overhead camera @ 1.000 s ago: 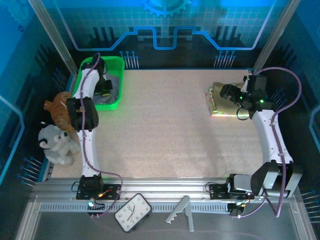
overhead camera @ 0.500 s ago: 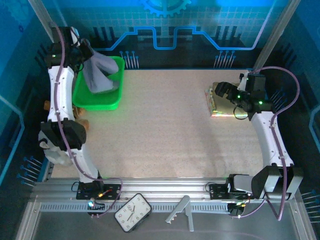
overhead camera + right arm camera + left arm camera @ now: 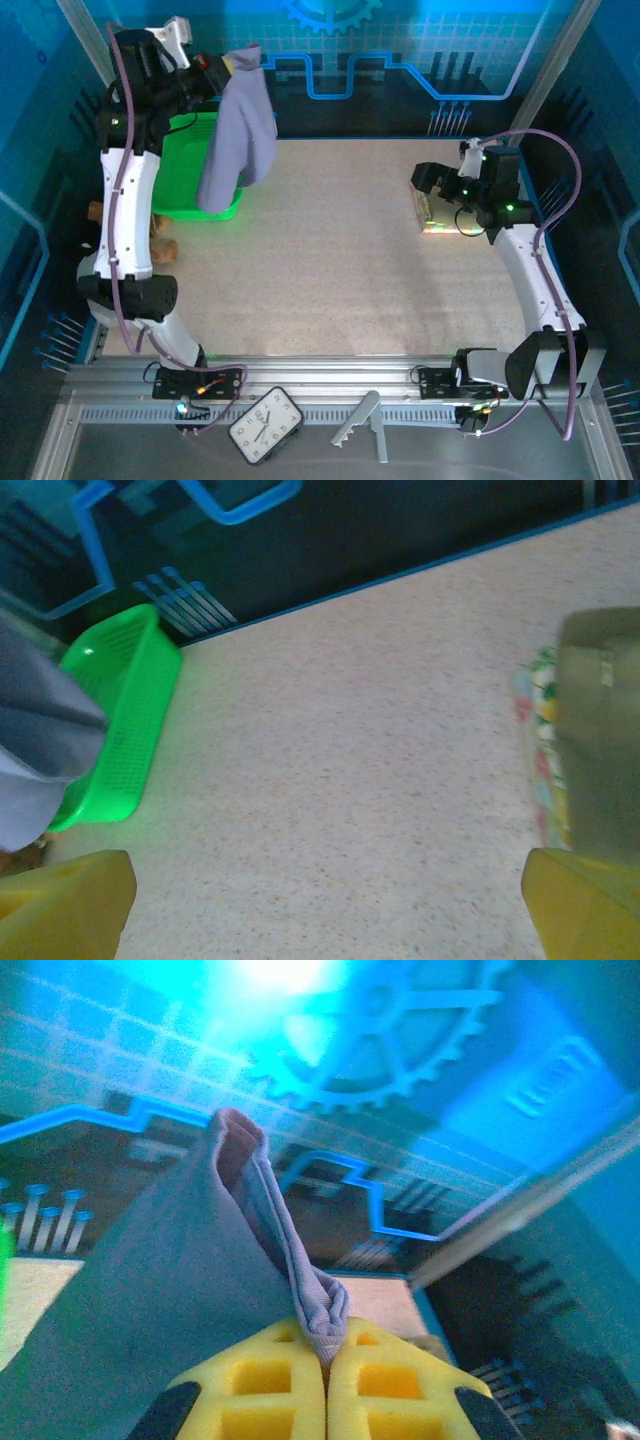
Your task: Fold and stack the skirts
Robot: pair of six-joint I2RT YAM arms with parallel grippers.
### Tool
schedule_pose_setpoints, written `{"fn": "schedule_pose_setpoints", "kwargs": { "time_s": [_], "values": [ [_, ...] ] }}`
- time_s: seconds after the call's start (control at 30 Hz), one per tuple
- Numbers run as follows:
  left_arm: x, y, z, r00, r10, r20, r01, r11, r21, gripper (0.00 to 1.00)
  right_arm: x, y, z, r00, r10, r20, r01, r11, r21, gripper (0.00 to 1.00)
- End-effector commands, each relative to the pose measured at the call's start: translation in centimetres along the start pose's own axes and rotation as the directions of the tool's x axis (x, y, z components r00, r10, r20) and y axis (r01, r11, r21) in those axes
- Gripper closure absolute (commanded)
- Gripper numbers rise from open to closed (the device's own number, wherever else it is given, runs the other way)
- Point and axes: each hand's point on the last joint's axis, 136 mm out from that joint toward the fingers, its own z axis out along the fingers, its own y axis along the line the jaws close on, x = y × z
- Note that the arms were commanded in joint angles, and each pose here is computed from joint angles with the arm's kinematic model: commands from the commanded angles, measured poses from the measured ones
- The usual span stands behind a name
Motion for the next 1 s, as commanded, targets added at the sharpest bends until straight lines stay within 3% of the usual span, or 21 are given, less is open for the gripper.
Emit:
{"fn": "schedule_pose_setpoints", "kwargs": {
  "time_s": [0.0,0.17,0.3,0.43,0.53,0.8,0.97],
  "values": [
    [-2.9,-6.8,-4.3,0.992,0.049,0.112,-0.069,0.981,0.181,1.0,0.3,4.2,0.6,0.99,-0.141,0.021,0.142,0.974,-0.178,0.0],
    [-1.4,-9.2,-4.7,0.997,0.036,0.075,-0.054,0.965,0.255,1.0,1.9,8.7,2.1,0.967,-0.254,0.022,0.244,0.9,-0.361,0.0],
    [1.1,-10.1,-3.7,1.0,0.019,0.01,-0.021,0.957,0.288,1.0,3.3,13.7,2.6,0.934,-0.35,0.073,0.332,0.774,-0.54,0.0],
    [3.2,-10.6,-2.7,0.998,0.005,-0.055,0.012,0.95,0.313,1.0,4.4,17.8,4.0,0.883,-0.452,0.125,0.427,0.663,-0.615,0.0],
    [4.8,-10.8,-2.1,0.995,0.002,-0.098,0.03,0.946,0.321,1.0,4.1,20.6,5.2,0.883,-0.455,0.116,0.402,0.604,-0.688,0.0],
    [8.3,-8.6,0.4,0.981,-0.053,-0.188,0.104,0.955,0.277,1.0,3.5,23.6,6.6,0.894,-0.425,0.139,0.368,0.525,-0.768,0.01],
    [9.6,-8.4,1.2,0.973,-0.06,-0.221,0.121,0.954,0.273,1.0,3.3,23.9,7.2,0.891,-0.434,0.137,0.371,0.52,-0.769,0.13]
  ]
}}
